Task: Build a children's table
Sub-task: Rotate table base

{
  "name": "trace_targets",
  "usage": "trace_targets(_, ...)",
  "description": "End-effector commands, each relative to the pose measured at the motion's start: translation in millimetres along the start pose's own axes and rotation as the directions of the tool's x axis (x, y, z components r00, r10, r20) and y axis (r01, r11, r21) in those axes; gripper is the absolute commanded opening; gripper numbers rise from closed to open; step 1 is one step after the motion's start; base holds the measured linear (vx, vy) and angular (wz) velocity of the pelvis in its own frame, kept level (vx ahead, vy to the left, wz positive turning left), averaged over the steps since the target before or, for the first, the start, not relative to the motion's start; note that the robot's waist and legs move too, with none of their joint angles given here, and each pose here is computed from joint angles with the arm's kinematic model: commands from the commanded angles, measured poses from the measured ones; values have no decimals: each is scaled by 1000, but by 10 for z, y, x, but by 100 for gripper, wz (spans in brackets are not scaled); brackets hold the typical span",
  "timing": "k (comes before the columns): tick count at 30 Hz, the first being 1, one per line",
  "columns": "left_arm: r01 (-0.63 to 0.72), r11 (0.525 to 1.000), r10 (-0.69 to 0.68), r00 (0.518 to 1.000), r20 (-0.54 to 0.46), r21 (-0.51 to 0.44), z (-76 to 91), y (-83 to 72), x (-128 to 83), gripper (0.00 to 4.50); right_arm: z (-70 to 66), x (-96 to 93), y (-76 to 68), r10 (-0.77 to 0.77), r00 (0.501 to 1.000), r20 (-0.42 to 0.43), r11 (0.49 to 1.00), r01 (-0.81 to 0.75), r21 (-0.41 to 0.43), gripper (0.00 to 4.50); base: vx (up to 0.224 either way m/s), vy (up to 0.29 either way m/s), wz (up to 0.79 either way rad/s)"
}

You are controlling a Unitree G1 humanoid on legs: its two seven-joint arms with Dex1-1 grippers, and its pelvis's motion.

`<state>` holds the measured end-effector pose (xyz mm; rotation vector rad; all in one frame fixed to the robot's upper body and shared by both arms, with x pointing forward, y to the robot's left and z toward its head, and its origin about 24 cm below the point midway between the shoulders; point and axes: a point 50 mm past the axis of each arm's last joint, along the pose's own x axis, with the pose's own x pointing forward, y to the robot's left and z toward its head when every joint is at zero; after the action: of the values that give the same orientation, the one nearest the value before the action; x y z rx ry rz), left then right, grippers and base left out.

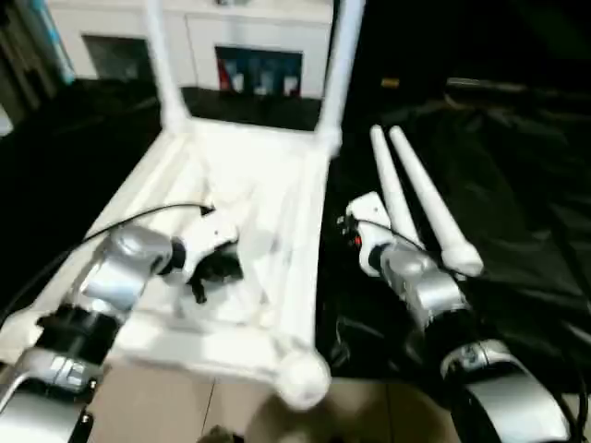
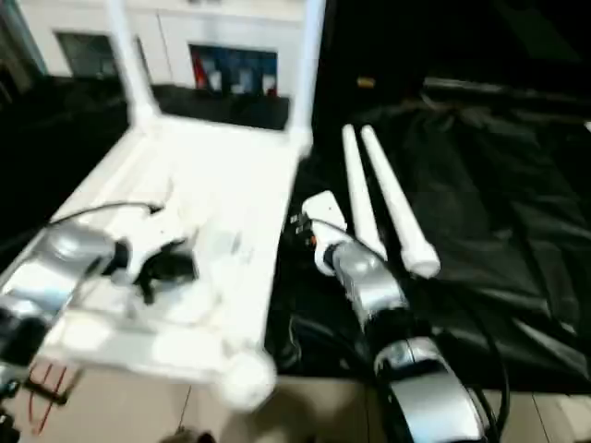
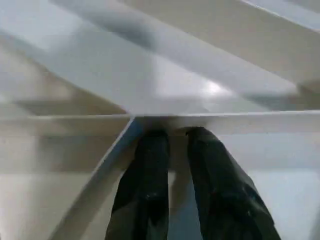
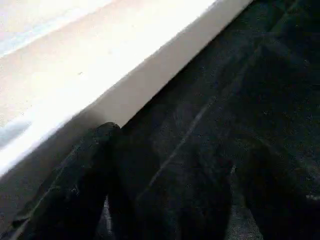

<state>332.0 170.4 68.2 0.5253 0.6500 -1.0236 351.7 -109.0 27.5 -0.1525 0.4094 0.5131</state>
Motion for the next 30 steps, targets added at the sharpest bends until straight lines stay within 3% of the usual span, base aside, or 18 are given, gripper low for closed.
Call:
trace_targets(1, -80, 993, 71, 992, 100, 87, 326, 62, 177, 90, 136, 77, 231, 108, 993, 49, 994, -107, -26, 381, 0, 0, 0)
trace_targets(3, -187, 980, 177, 977, 123, 75, 415, 169, 239, 90, 142, 61, 184, 92, 994, 55, 996, -90, -27, 381, 0, 0, 0)
trace_targets(7, -277, 958, 267, 956, 125, 77, 452, 246, 275, 90, 154, 37, 131, 74, 995, 63, 997, -73, -25, 381, 0, 0, 0)
trace_targets(10, -430, 900, 416, 897, 151, 71, 478, 350, 297, 90, 164, -12, 37, 47, 996, 76, 999, -46, -24, 381, 0, 0, 0)
trace_targets(13, -474, 879, 461, 872, 165, 49, 488, 381, 296, 90, 167, -22, 21, 42, 996, 79, 999, -41, -23, 381, 0, 0, 0)
trace_targets(14, -554, 832, 540, 819, 195, 20, 505, 427, 282, 90, 171, -41, -9, 29, 996, 86, 999, -27, -20, 381, 0, 0, 0)
trace_targets(16, -564, 826, 550, 812, 198, 17, 506, 433, 280, 90, 172, -44, -15, 26, 996, 87, 999, -25, -20, 381, 0, 0, 0)
trace_targets(19, -616, 787, 605, 755, 253, -42, 527, 466, 246, 90, 196, -96, -78, -12, 994, 109, 1000, 15, -19, 381, 0, 0, 0)
trace_targets(21, -586, 807, 576, 761, 298, -65, 550, 448, 238, 90, 215, -132, -100, -14, 993, 120, 1000, 17, -26, 381, 0, 0, 0)
trace_targets(22, -467, 882, 455, 809, 371, -63, 574, 367, 235, 90, 244, -207, -117, 26, 990, 136, 998, -18, -64, 381, 0, 0, 0)
trace_targets(23, -462, 884, 450, 811, 373, -63, 575, 364, 235, 90, 245, -210, -117, 28, 990, 137, 998, -19, -65, 381, 0, 0, 0)
trace_targets(24, -389, 920, 374, 835, 403, -46, 580, 311, 236, 90, 255, -247, -117, 59, 988, 140, 995, -46, -90, 381, 0, 0, 0)
trace_targets(25, -200, 978, 158, 893, 421, 57, 542, 151, 210, 90, 293, -376, -108, 175, 973, 149, 976, -152, -155, 381, 0, 0, 0)
trace_targets(26, -89, 987, 29, 919, 393, 136, 488, 51, 190, 90, 313, -462, -94, 255, 956, 147, 957, -227, -182, 381, 0, 0, 0)
trace_targets(29, 17, 977, -90, 938, 336, 213, 409, -50, 157, 90, 326, -558, -80, 335, 933, 131, 927, -302, -224, 381, 0, 0, 0)
trace_targets(30, 98, 962, -168, 948, 269, 255, 323, -109, 118, 90, 322, -655, -74, 400, 912, 94, 892, -364, -267, 381, 0, 0, 0)
